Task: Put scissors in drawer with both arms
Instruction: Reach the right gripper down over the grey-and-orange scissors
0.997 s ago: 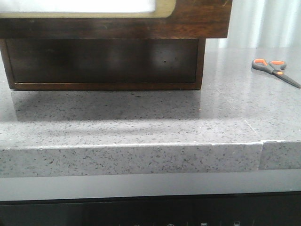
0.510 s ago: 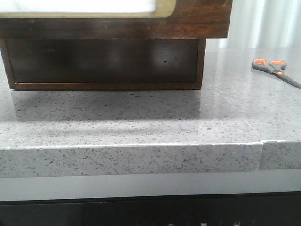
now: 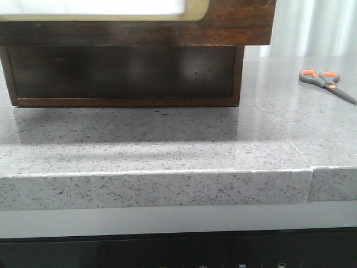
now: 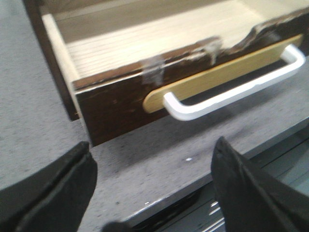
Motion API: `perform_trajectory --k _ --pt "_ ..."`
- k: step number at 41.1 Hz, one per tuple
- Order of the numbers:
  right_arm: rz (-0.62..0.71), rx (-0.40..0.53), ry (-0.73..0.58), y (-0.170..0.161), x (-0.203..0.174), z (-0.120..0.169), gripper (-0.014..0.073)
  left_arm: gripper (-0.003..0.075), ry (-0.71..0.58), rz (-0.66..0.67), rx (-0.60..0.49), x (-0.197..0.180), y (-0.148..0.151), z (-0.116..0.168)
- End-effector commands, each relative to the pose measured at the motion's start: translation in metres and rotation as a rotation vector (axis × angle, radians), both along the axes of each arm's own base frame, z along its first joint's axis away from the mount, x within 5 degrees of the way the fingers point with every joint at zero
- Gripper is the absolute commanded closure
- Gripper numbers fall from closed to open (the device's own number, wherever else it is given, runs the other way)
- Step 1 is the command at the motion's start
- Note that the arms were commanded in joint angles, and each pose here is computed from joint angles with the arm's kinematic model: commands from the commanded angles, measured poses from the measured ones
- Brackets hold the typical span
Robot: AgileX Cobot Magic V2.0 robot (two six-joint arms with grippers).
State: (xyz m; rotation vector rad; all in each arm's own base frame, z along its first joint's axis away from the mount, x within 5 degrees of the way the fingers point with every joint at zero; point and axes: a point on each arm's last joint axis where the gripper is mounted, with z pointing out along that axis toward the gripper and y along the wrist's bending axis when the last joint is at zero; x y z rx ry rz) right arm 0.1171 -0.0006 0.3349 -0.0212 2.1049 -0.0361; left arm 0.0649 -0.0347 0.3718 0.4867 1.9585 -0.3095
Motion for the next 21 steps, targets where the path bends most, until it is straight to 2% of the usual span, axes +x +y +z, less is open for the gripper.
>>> perform_trajectory --k 1,4,8,21 --pt "0.000 -0.014 -0.107 -0.001 0.005 0.016 0.0052 0.0227 -0.105 0.001 -0.098 0.001 -0.002 0.020" --pt "0.002 -0.011 -0.119 0.000 0.006 0.017 0.0052 0.0227 -0.111 0.001 -0.101 0.001 -0.002 0.020" --pt "0.000 -0.004 -0.065 0.000 0.017 0.019 0.0053 0.0227 -0.111 0.001 -0.101 0.001 -0.002 0.020" --pt "-0.001 0.039 0.172 0.004 0.098 0.027 0.0053 0.0227 -0.110 0.000 -0.102 0.001 -0.002 0.020"
